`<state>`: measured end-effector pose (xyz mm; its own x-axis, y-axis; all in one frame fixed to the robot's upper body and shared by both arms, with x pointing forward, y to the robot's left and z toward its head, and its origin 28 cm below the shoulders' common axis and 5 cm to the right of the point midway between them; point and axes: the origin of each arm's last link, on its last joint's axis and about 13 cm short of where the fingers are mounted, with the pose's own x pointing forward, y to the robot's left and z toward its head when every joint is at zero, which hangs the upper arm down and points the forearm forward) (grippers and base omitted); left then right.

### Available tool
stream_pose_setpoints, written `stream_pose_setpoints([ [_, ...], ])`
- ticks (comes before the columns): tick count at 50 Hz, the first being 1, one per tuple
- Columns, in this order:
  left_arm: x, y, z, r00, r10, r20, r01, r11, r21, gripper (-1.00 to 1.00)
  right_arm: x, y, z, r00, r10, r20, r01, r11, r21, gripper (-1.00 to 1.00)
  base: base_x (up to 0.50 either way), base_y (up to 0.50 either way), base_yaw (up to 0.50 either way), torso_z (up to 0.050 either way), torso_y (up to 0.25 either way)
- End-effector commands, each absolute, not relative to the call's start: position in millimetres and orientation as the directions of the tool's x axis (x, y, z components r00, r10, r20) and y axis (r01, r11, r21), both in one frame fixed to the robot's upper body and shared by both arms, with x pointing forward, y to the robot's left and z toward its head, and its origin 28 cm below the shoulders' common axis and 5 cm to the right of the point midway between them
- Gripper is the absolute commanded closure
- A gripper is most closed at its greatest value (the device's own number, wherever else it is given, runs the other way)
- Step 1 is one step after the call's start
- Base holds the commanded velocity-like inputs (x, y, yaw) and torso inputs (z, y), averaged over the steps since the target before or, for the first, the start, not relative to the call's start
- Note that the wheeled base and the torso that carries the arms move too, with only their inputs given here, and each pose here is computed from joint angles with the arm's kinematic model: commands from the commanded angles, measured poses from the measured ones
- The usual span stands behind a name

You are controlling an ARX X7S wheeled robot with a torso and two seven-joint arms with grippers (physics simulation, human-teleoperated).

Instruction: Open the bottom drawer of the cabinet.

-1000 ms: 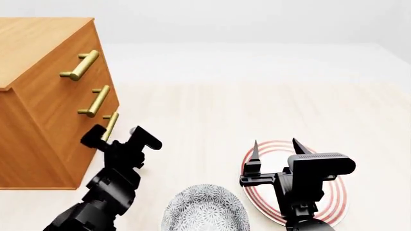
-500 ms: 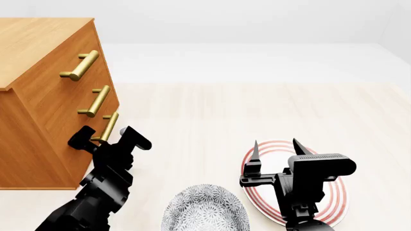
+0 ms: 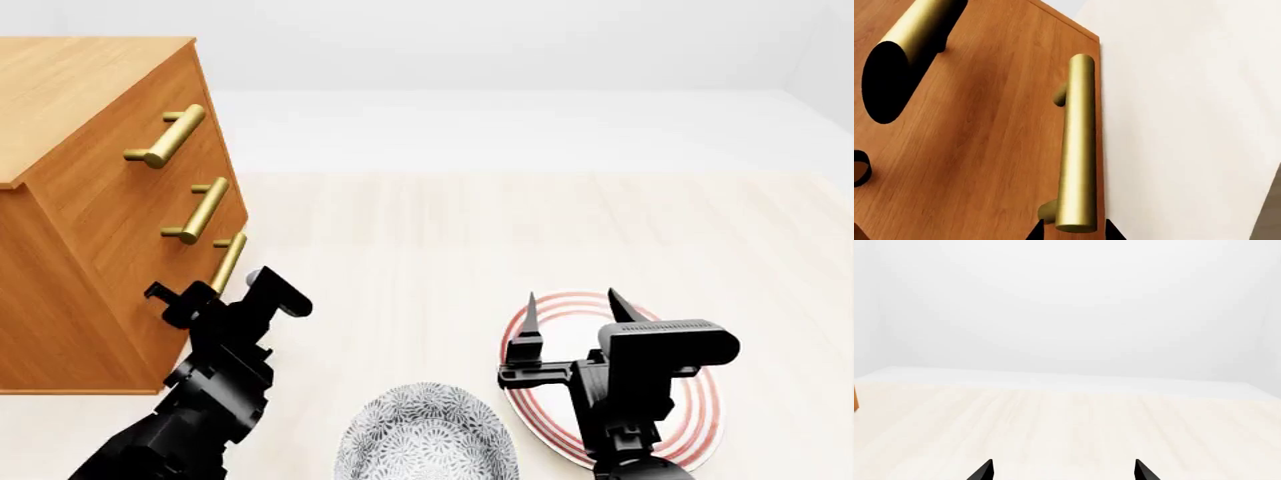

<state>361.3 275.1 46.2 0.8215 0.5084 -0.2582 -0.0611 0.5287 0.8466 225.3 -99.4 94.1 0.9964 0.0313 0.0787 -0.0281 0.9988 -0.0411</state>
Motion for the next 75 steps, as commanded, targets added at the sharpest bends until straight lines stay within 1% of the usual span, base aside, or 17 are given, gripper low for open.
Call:
stream_pose_setpoints([
  [1,361,280,47,0.830,0.510,-0.227,-0.049,0.471,0.881,1.00,226,-99,95,0.996,0.035,0.080,-0.031,0.999,-0.043,-1.00,0.00,0.00,0.00,0.000,0.000],
  [10,368,268,53,0.858,0.475,-0.198,-0.056,0.468,0.882,1.00,226,-99,94,0.996,0.035,0.079,-0.032,0.999,-0.041,-1.00,0.00,0.00,0.00,-0.002,0.000],
  [17,370,255,56,0.863,0.457,-0.214,-0.033,0.473,0.880,1.00,225,-99,93,0.996,0.036,0.078,-0.033,0.999,-0.039,-1.00,0.00,0.00,0.00,0.000,0.000],
  [19,371,251,57,0.861,0.450,-0.238,-0.017,0.493,0.870,1.00,225,-99,93,0.996,0.034,0.077,-0.031,0.999,-0.039,-1.00,0.00,0.00,0.00,0.000,0.000],
  [26,372,241,58,0.863,0.448,-0.233,-0.016,0.485,0.874,1.00,225,-99,92,0.996,0.034,0.077,-0.031,0.999,-0.036,-1.00,0.00,0.00,0.00,0.000,0.000],
  [35,363,225,63,0.872,0.423,-0.246,0.024,0.466,0.884,1.00,224,-100,93,0.996,0.032,0.081,-0.029,0.999,-0.034,-1.00,0.00,0.00,0.00,0.000,0.000],
  [46,357,209,69,0.875,0.405,-0.265,0.039,0.487,0.873,1.00,224,-102,94,0.996,0.029,0.085,-0.026,0.999,-0.030,-1.00,0.00,0.00,0.00,0.000,0.000],
  [53,351,200,73,0.883,0.391,-0.259,0.044,0.479,0.876,1.00,224,-101,93,0.996,0.031,0.084,-0.029,0.999,-0.026,-1.00,0.00,0.00,0.00,0.000,0.002],
  [64,350,178,73,0.896,0.343,-0.283,0.089,0.486,0.869,1.00,223,-102,93,0.996,0.031,0.085,-0.029,0.999,-0.025,-1.00,-0.01,0.00,0.00,0.000,0.005],
  [75,347,173,71,0.903,0.320,-0.288,0.108,0.480,0.871,1.00,223,-102,93,0.996,0.030,0.085,-0.028,0.999,-0.021,-1.00,-0.02,0.00,0.00,0.003,0.011],
])
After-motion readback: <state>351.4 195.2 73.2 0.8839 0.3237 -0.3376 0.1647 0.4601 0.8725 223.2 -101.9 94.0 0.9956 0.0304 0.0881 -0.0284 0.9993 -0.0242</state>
